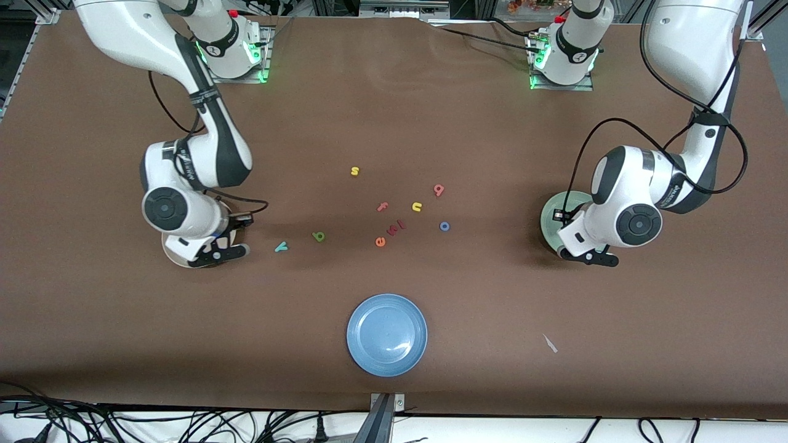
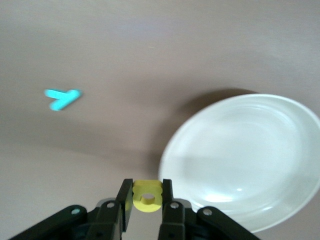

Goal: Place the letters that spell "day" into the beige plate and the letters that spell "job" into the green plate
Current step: 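Place yellow letter on white plate while the left gripper places j on green plate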

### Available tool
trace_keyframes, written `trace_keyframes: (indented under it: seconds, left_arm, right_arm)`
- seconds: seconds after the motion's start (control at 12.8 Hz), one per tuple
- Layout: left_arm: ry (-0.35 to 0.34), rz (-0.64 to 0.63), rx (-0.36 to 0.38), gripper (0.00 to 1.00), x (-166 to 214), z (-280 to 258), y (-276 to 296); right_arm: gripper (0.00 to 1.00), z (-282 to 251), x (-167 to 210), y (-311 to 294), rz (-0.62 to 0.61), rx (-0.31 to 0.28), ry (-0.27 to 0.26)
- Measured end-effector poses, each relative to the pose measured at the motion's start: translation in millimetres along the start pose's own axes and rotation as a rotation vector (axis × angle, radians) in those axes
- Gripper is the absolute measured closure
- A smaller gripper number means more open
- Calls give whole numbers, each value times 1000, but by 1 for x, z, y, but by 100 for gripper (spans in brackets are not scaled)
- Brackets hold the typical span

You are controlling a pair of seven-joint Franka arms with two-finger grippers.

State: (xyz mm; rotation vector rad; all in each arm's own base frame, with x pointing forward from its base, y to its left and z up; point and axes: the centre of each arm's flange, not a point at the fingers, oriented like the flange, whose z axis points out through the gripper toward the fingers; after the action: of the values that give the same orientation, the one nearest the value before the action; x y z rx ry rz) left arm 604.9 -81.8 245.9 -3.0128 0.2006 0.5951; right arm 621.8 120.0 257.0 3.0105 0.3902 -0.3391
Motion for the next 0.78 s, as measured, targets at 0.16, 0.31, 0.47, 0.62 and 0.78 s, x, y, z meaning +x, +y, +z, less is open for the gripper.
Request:
trace_keyframes:
  seconds: [0.16,0.31,0.47,0.62,0.78]
  left_arm:
    - [-12,-20,-12,89,5,17,-15]
    - [1,-8,-19,89,10,38,-28]
    - [10,10,-19,89,11,55,-49]
    - [6,12,-25,89,10,60,-58]
    - [3,20,-26,72,10,62,-56]
  right_arm:
    - [73,8,-2,32,-6,3,-12]
    - [67,20,-3,60,-7,11,-15]
    - [60,22,-1,63,-11,11,-7]
    - [39,13,3,54,-13,33,0]
    - [16,1,7,42,18,100,1]
